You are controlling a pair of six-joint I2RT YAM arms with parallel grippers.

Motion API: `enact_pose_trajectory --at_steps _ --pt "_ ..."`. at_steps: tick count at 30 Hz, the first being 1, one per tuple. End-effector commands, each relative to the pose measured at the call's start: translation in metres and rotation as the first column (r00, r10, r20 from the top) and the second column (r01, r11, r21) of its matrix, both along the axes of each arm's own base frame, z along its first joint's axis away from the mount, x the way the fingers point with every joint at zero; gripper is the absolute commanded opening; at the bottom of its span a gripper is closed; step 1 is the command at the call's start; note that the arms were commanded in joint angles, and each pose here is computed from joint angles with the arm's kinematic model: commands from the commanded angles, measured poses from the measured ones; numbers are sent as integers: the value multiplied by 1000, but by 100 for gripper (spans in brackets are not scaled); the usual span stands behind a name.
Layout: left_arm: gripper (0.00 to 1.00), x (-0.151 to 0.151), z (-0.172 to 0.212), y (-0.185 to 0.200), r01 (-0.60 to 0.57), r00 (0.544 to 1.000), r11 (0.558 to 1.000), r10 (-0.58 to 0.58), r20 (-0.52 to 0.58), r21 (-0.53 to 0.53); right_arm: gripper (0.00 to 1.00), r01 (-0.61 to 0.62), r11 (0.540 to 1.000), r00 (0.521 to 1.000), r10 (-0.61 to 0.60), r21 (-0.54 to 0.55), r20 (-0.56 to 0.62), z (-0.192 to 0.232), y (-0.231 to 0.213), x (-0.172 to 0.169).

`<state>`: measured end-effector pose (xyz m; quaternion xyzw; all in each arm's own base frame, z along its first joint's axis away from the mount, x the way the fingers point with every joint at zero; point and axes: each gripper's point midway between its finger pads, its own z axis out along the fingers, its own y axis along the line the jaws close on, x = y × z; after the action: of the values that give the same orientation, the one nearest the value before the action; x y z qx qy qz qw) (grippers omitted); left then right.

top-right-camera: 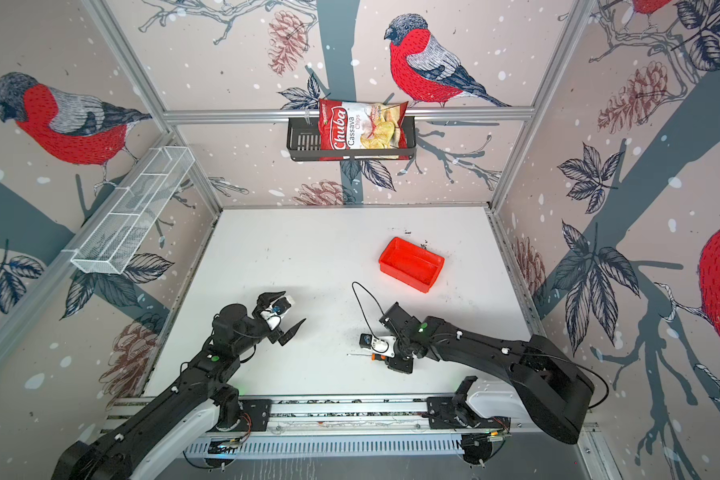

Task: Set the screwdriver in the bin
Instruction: 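Close the right gripper on the screwdriver's orange handle and lift it, then carry the screwdriver with the right gripper over the red bin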

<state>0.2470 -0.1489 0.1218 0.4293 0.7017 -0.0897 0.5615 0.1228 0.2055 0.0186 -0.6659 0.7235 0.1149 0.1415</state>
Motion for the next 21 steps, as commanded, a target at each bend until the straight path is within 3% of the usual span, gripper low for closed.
enact_pose_trajectory --at_steps 1,5,10,16,21 --pt "98 -2 5 -6 44 999 999 -44 10 4 18 14 1000 1000 -14 1 -20 2 -1 -2" --pt "98 -3 9 -10 68 998 998 -68 6 -14 16 79 996 997 -79 36 -3 11 3 11" --pt "98 -2 24 -17 85 996 995 -85 16 -46 15 169 973 982 -179 154 52 34 15 40" --pt "98 -5 44 -38 143 989 987 -141 38 -70 14 325 898 919 -374 296 127 70 17 83" --pt "97 -6 54 -63 183 983 980 -181 33 -80 14 386 835 868 -473 393 152 94 16 104"
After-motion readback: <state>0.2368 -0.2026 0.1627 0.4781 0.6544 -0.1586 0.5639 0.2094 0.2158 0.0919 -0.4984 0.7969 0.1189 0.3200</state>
